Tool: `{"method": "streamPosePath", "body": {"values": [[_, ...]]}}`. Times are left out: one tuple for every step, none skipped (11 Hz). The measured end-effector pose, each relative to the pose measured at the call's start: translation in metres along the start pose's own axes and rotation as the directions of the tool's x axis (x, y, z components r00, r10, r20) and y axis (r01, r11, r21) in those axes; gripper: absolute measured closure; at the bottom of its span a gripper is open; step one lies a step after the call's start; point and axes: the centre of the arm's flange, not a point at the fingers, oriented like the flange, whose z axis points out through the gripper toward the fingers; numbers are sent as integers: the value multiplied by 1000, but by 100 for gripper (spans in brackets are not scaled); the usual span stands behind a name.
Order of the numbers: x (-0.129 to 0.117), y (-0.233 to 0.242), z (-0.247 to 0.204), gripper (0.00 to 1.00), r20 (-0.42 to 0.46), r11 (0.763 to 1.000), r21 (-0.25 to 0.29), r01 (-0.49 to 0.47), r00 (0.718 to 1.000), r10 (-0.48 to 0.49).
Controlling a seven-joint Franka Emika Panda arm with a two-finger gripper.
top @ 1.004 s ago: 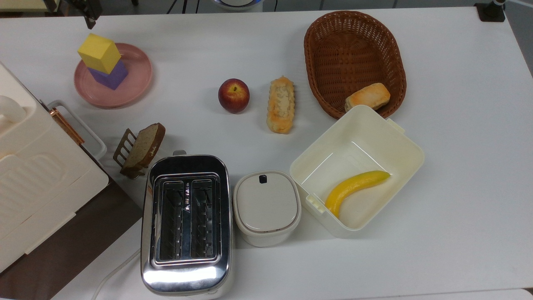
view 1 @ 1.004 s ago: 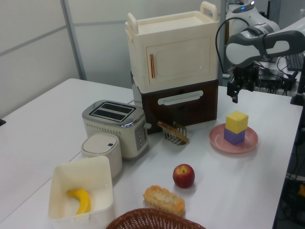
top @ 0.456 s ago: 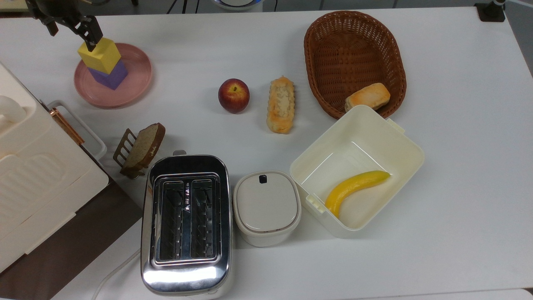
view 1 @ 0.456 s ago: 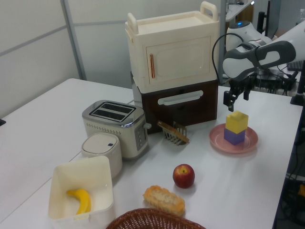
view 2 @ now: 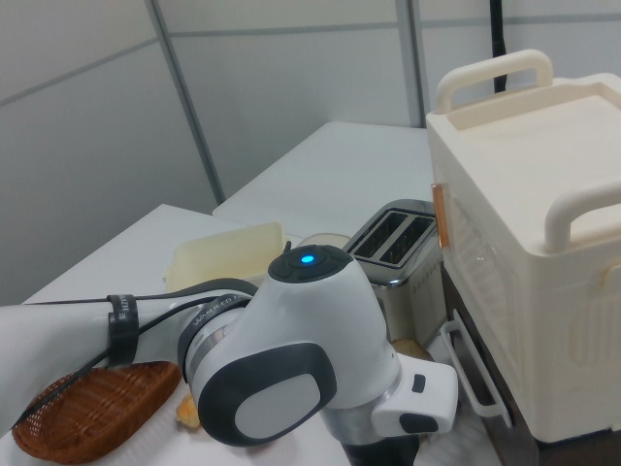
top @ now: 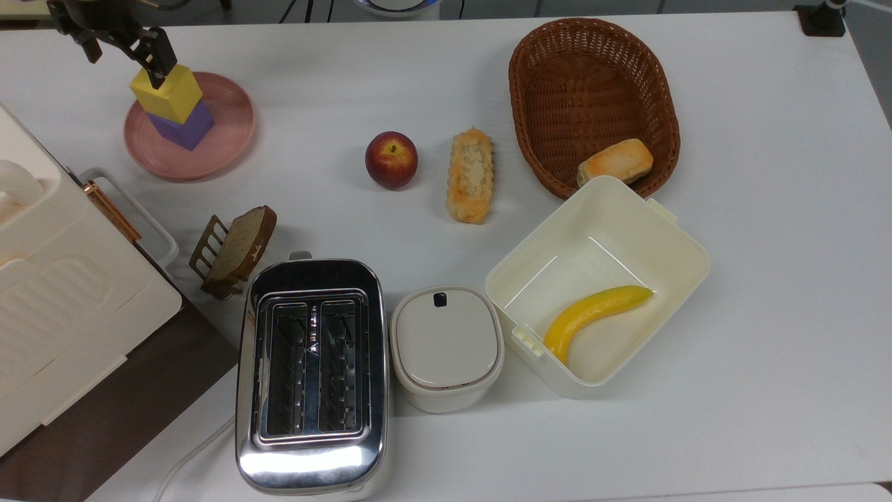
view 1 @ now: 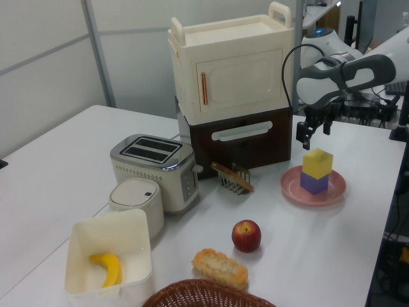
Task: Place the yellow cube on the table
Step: 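Lower the gripper around the yellow cube atop the purple cube, then close the gripper on the yellow cube and lift it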
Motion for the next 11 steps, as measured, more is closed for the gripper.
{"method": "streamPosePath", "body": {"values": [[0,-2,0,0,0,999,14,-30,1000,30],[-1,-4,3,0,5,998,36,-54,999,54],[-4,-6,10,0,19,997,48,-63,998,62],[-9,-9,19,0,39,996,54,-65,997,63],[-14,-12,28,0,58,996,57,-62,997,59],[-15,-15,31,0,66,997,59,-58,996,54],[-16,-18,32,0,69,997,60,-54,996,49],[-16,-20,32,0,69,997,60,-51,996,47],[-16,-20,33,0,70,997,60,-51,996,47],[-16,-20,33,0,71,997,60,-51,996,46],[-16,-21,33,6,72,997,60,-51,996,46]]}}
